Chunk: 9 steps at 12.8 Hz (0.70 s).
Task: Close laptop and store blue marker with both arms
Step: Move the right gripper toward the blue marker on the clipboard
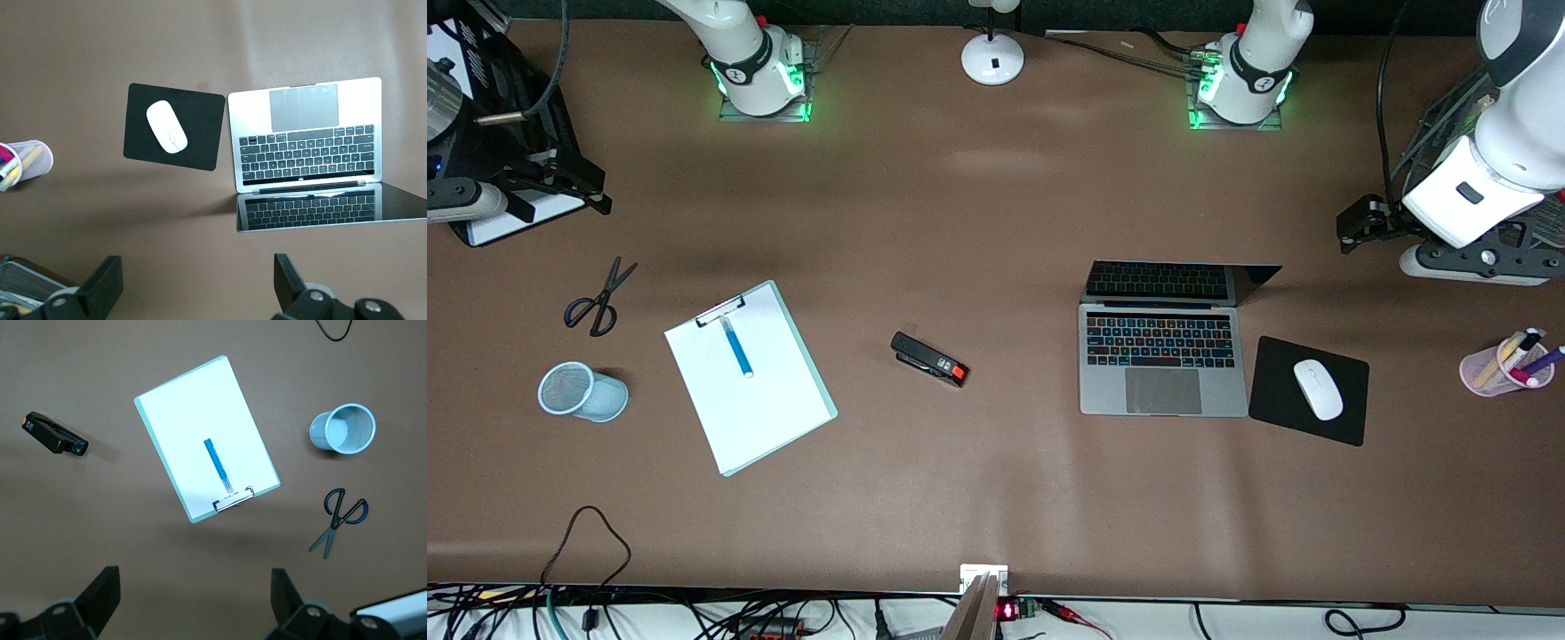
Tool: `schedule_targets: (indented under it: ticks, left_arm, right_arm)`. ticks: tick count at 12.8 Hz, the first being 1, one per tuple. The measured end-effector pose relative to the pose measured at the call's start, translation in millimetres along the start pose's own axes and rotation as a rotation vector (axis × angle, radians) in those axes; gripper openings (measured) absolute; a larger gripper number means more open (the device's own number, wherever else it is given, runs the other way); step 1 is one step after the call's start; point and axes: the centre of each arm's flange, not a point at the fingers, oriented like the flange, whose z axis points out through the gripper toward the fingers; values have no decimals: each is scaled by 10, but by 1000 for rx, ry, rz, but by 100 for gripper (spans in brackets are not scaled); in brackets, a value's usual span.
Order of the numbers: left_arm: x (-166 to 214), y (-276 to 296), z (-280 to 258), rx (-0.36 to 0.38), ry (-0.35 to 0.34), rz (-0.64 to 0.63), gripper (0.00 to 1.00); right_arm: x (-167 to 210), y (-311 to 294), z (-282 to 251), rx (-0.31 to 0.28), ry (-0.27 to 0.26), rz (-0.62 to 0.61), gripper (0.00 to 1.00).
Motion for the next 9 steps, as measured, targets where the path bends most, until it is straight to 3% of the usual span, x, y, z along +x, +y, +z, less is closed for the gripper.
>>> schedule_targets:
  ticks: [5, 9]
  left_arm:
    - [0, 0, 0, 0, 0, 0, 100]
    - [50, -4, 87, -15, -12, -3, 100]
  right_arm:
    - [33, 3, 76, -1, -15, 4, 100]
    - [230, -10, 534, -9, -89, 4, 100]
